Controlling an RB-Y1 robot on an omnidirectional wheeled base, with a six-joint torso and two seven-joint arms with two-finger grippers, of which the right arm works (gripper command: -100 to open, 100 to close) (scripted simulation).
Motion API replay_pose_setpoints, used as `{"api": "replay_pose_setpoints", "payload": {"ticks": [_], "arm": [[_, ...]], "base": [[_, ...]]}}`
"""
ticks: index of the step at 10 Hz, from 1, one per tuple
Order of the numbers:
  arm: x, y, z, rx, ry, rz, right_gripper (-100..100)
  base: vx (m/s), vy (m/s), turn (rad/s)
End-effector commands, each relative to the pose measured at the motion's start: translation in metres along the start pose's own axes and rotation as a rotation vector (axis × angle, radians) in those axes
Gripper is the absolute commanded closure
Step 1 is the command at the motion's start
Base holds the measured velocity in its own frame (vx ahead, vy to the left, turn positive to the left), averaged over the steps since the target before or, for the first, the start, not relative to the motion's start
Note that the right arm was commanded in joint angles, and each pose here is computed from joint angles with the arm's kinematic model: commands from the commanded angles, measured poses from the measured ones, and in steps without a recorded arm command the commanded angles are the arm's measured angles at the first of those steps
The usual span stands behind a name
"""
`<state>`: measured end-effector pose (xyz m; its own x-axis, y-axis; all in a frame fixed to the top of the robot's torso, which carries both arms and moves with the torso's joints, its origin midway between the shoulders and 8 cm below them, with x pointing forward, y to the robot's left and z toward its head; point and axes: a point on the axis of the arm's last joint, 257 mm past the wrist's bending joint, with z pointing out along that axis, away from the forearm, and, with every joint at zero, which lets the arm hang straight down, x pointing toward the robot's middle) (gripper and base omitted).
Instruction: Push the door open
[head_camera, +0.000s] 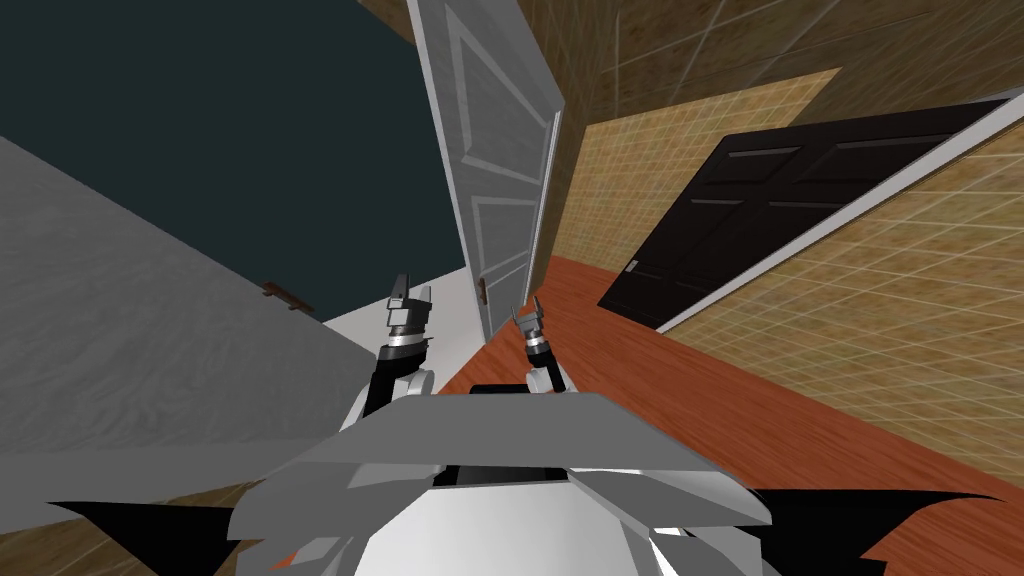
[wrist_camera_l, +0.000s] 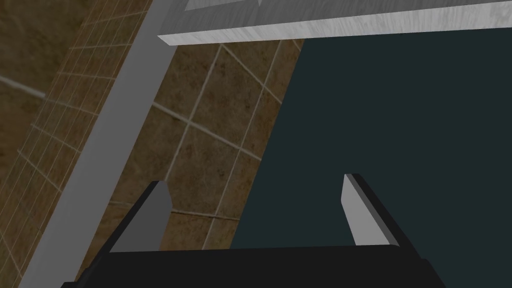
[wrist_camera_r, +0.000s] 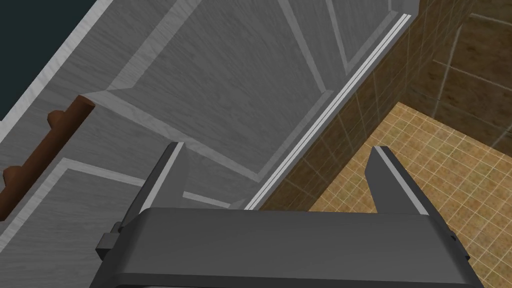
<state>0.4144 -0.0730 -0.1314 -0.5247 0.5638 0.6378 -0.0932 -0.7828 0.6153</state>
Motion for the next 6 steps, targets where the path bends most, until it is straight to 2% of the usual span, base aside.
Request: {"api": "replay_pose_setpoints", "payload": {"ticks": [1,2,3,6], "arm": [[0.004,-0.020,-0.0020,0.038,0.009,0.066,-100],[0.006,-0.032,-0.0041,0.062,0.014,0.102,-100],[0.006,-0.032,-0.0041,0.062,0.014,0.105,-100],[0.011,-0.068,-0.0121,0.135,0.024,0.209,-100]], "base": [[0.106,-0.011,-0.034],[0.113,0.001,-0.046],[0.067,0.003,-0.008],[0.069,-0.001,-0.035]]}}
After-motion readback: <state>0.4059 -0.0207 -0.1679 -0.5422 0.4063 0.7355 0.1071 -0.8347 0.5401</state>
